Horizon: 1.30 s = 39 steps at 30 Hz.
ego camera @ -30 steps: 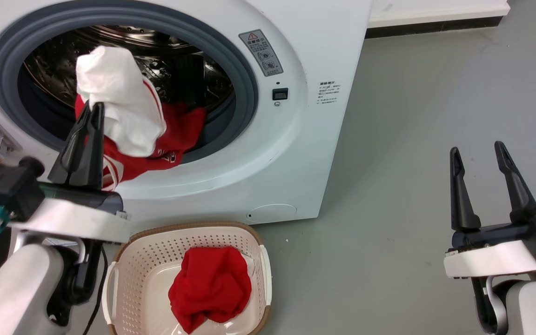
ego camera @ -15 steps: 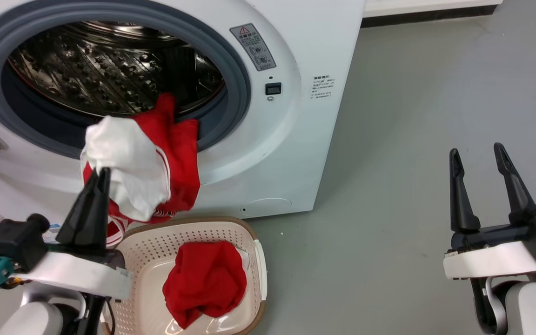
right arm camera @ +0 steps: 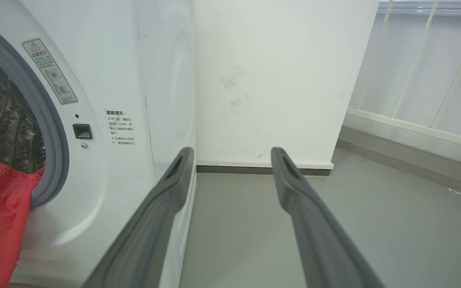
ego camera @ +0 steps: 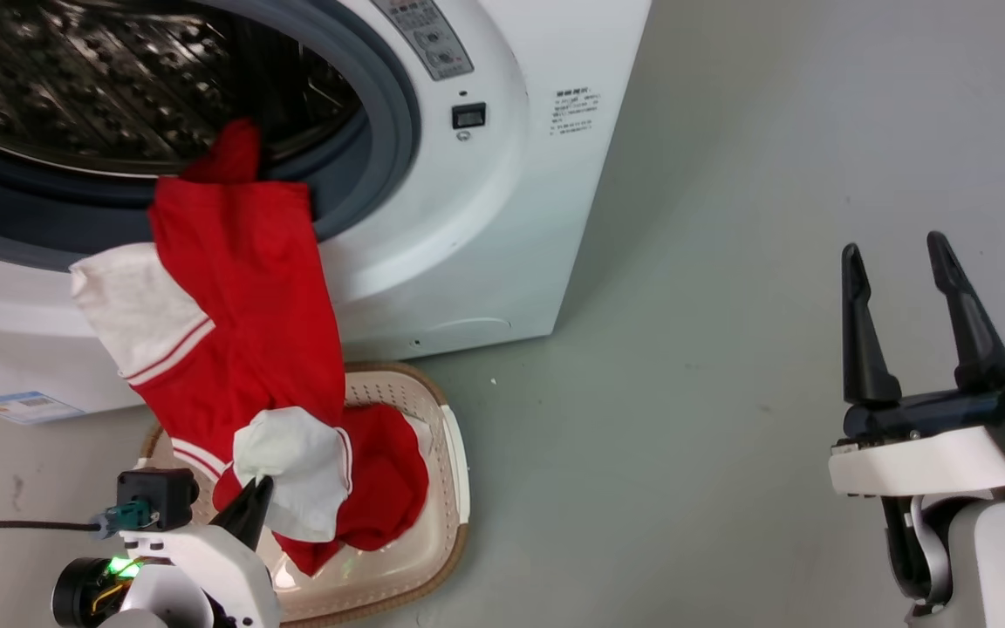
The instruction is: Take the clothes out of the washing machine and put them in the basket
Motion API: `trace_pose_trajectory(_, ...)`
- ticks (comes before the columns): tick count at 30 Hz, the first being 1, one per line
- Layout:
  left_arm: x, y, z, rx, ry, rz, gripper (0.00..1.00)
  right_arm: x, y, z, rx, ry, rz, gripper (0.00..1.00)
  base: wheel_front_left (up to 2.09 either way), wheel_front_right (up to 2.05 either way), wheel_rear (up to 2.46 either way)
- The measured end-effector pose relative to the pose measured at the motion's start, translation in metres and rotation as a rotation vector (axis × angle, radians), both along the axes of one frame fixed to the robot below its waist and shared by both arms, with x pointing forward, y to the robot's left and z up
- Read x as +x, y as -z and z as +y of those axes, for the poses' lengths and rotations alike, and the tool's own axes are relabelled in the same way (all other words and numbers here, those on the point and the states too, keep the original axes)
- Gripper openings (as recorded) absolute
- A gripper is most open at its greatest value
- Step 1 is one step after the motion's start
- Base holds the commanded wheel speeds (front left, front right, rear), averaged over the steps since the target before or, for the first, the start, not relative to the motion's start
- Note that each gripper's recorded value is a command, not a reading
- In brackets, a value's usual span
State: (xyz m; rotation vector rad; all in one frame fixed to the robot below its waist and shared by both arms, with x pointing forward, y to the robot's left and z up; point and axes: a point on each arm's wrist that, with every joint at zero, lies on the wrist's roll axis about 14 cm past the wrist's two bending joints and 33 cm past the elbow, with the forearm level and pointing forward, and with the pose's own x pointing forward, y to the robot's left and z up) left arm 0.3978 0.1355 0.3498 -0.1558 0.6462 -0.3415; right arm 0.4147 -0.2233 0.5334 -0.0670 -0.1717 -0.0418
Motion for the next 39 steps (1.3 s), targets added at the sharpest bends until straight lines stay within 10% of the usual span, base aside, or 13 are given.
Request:
trace_pose_trajectory(17,-0.054,0.168,-0.004,0.165,0.169,0.619,0.0,0.02,0.052,-0.027,-0.028,0.071,0.134,1.0,0.0,0.0,0.0)
trace_pose_trajectory(34,0.0,0.193,0.004,0.193,0.055,0.489,0.0,0.032,0.084,-0.023,-0.045,0.054,0.207,1.0,0.0,0.0,0.0)
trace_pose_trajectory(35,0.001,0.19,0.004,0.193,0.056,0.475,0.94,0.031,0.083,-0.022,-0.044,0.052,0.203,1.0,0.0,0.0,0.0)
trace_pose_trajectory(39,0.008,0.178,0.003,0.184,0.038,0.43,1.0,0.03,0.073,-0.021,-0.041,0.049,0.179,1.0,0.0,0.0,0.0)
